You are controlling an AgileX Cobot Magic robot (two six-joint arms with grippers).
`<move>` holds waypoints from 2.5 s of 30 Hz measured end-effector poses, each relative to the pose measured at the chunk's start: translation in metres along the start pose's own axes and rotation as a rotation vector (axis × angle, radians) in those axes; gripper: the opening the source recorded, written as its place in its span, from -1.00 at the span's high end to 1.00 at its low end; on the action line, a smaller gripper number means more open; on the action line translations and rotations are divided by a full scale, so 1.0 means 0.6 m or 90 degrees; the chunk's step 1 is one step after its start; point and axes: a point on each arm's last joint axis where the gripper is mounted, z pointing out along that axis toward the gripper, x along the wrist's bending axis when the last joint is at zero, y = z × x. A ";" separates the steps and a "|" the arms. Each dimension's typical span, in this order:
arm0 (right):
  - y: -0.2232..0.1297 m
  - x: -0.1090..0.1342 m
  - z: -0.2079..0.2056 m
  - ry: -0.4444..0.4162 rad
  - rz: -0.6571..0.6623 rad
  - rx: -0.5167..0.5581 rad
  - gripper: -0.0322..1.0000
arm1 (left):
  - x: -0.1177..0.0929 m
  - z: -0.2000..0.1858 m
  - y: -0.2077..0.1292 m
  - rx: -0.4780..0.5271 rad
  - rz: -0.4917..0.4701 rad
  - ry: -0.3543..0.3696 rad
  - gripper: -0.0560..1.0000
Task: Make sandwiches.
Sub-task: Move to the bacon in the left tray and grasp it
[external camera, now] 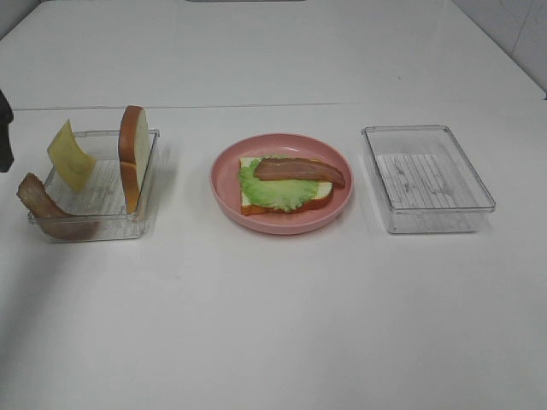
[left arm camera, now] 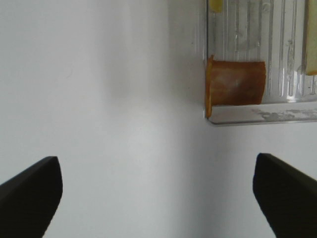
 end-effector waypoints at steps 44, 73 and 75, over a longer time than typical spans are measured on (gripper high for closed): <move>0.000 0.000 0.000 0.000 0.000 0.000 -0.92 | -0.051 0.123 0.031 0.003 -0.003 -0.028 -0.19; 0.000 0.000 0.000 0.000 0.000 0.000 -0.92 | -0.054 0.123 0.025 0.032 -0.016 -0.041 0.84; 0.000 0.000 0.000 0.000 0.000 0.000 -0.92 | -0.054 0.123 0.024 0.033 -0.016 -0.042 0.89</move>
